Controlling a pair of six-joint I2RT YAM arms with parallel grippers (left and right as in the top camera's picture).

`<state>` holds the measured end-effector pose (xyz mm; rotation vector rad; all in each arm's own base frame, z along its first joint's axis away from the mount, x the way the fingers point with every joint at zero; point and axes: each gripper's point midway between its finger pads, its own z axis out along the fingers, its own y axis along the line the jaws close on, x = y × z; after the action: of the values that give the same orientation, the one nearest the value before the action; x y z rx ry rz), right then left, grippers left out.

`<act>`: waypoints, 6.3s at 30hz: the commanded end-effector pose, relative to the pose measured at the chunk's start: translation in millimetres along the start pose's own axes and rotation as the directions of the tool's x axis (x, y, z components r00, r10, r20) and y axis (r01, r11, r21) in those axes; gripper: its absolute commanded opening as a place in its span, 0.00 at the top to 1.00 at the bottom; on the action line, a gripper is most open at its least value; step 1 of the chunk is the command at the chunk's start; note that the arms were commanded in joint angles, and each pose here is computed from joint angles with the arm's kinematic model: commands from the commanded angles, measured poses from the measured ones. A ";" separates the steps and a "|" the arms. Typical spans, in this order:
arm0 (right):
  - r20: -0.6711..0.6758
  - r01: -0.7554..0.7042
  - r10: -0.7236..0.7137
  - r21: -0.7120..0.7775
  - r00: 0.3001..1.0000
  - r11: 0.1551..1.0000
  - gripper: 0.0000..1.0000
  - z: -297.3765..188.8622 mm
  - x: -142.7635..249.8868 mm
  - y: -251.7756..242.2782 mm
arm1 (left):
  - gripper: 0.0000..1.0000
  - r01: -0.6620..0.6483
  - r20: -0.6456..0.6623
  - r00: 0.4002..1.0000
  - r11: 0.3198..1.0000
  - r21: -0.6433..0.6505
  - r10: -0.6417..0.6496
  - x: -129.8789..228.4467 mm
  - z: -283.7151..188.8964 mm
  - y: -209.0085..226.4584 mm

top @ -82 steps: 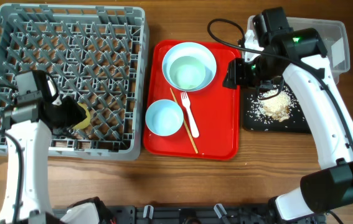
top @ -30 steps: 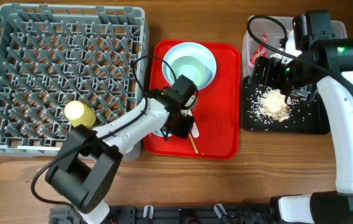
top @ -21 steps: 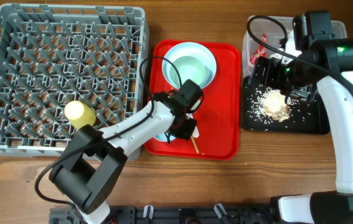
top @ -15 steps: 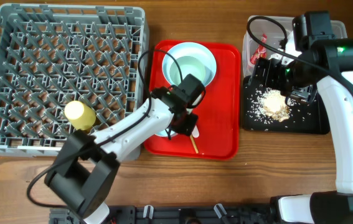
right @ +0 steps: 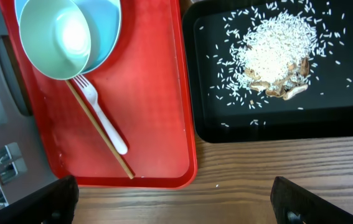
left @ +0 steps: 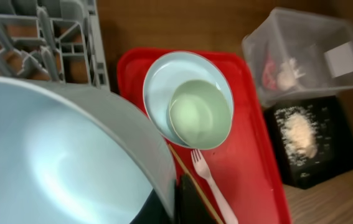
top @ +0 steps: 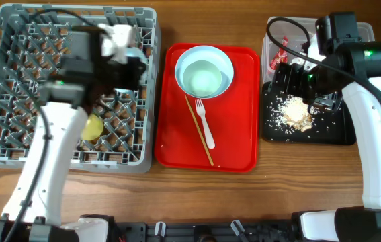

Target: Sort waste into correct bins and load items into the dishwasher rack

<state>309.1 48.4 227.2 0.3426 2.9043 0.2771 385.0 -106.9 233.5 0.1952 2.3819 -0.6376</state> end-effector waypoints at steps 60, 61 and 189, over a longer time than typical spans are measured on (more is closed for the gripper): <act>0.042 -0.165 0.165 -0.011 0.985 0.986 0.00 -18.6 -14.9 -48.8 | 0.00 -0.003 0.136 0.991 0.994 -0.110 0.018 -36.8 43.1 -12.5; 0.043 -0.168 0.168 -0.010 0.985 0.986 0.00 -18.8 -15.1 -50.1 | 0.00 -0.042 0.134 0.989 0.994 -0.103 0.056 -34.9 55.8 -29.3; -0.001 -0.118 0.118 0.007 0.993 0.993 0.00 -18.4 -3.7 -52.2 | 0.00 0.280 -0.202 0.909 0.892 -0.356 -0.366 97.2 77.0 -51.5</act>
<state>296.5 -5.4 224.5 0.5443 2.9237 0.2792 333.0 -200.2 169.7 -0.0656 2.7430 -0.6278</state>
